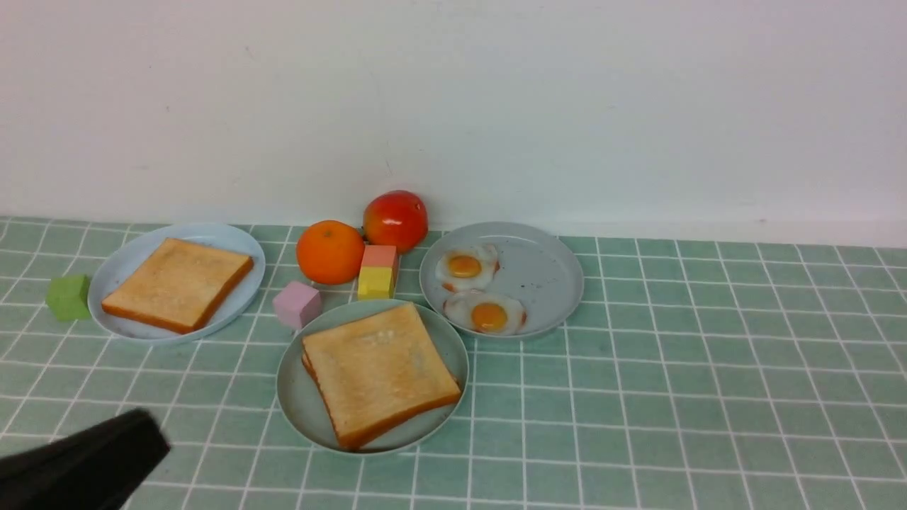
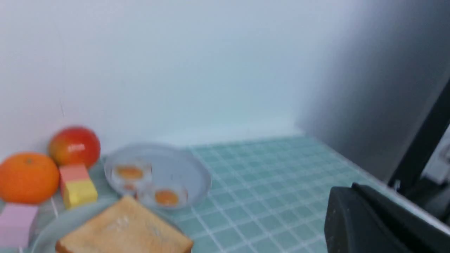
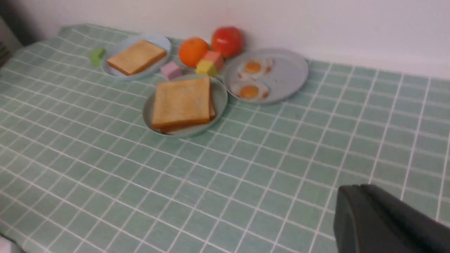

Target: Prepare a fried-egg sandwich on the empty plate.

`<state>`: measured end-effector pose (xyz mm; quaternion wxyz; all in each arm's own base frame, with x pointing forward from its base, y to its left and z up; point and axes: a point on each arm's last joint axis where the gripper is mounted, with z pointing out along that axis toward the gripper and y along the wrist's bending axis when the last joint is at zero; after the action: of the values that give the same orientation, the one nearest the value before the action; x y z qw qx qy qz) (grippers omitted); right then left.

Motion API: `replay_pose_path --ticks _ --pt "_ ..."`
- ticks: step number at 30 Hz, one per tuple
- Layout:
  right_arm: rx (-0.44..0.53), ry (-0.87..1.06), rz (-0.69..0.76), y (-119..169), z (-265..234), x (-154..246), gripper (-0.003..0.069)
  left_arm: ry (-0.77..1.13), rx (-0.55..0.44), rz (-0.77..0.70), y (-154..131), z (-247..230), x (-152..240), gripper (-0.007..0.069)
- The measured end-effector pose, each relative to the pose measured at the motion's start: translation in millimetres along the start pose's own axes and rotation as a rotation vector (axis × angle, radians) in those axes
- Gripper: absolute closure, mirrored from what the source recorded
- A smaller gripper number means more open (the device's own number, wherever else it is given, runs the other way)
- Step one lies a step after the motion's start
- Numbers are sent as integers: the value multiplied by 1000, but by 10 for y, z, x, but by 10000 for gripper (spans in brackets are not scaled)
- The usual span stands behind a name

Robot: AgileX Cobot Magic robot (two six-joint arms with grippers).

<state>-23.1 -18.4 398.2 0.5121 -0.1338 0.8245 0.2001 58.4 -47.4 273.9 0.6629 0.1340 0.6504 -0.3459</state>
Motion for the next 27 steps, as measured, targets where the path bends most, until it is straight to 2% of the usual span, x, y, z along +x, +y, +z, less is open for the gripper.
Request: replay_pose_path --ticks 4,13,21,23,27 --pt "29 0 66 -53 457 185 671 -79 19 -3 33 -168 96 638" --pt "-40 -166 58 -86 1199 543 664 -49 19 -5 51 -207 187 638" --pt "-18 -56 51 -186 1546 1057 660 -14 16 -6 54 -206 221 638" --pt "8 6 36 -242 1635 1274 659 -11 16 -6 56 -206 227 638" --pt "128 8 41 -374 1669 1471 661 -3 15 -6 56 -206 233 638"
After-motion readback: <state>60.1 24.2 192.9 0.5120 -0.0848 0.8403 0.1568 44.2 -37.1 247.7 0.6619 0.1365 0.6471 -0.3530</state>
